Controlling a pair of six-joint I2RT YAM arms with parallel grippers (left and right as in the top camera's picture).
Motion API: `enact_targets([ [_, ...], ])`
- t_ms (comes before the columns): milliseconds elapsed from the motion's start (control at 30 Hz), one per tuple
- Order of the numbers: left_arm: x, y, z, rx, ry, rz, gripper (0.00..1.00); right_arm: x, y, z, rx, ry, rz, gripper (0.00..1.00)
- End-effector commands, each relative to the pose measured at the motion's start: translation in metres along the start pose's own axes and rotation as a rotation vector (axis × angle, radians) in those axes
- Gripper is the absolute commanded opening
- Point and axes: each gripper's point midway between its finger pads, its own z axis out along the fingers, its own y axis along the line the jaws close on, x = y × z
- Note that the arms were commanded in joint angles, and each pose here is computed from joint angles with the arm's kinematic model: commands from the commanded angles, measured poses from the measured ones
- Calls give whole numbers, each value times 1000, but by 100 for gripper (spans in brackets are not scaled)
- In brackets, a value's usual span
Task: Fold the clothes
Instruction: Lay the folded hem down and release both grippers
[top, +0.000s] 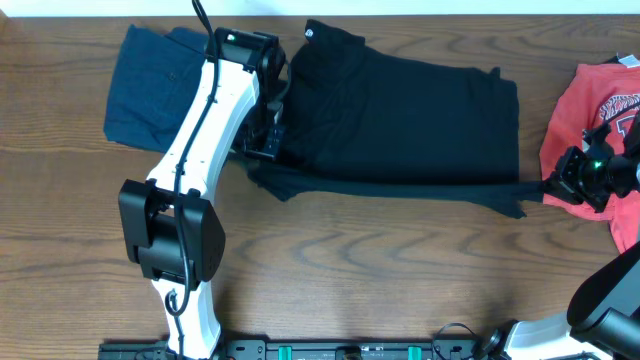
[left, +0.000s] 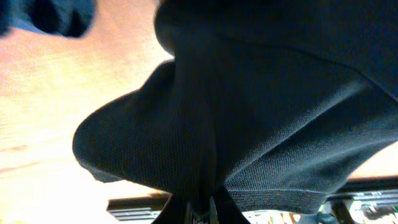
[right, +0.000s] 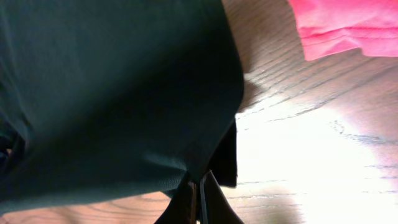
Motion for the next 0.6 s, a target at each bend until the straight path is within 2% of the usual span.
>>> enact_targets([
  [0, 34, -8, 0, 57, 93, -20, 6, -3, -9, -11, 18, -33, -1, 1],
  [333, 80, -14, 55, 80, 219, -41, 6, 3, -48, -24, 49, -33, 157, 1],
  [567, 107, -36, 75, 217, 207, -52, 6, 18, -54, -25, 81, 23, 183, 1],
])
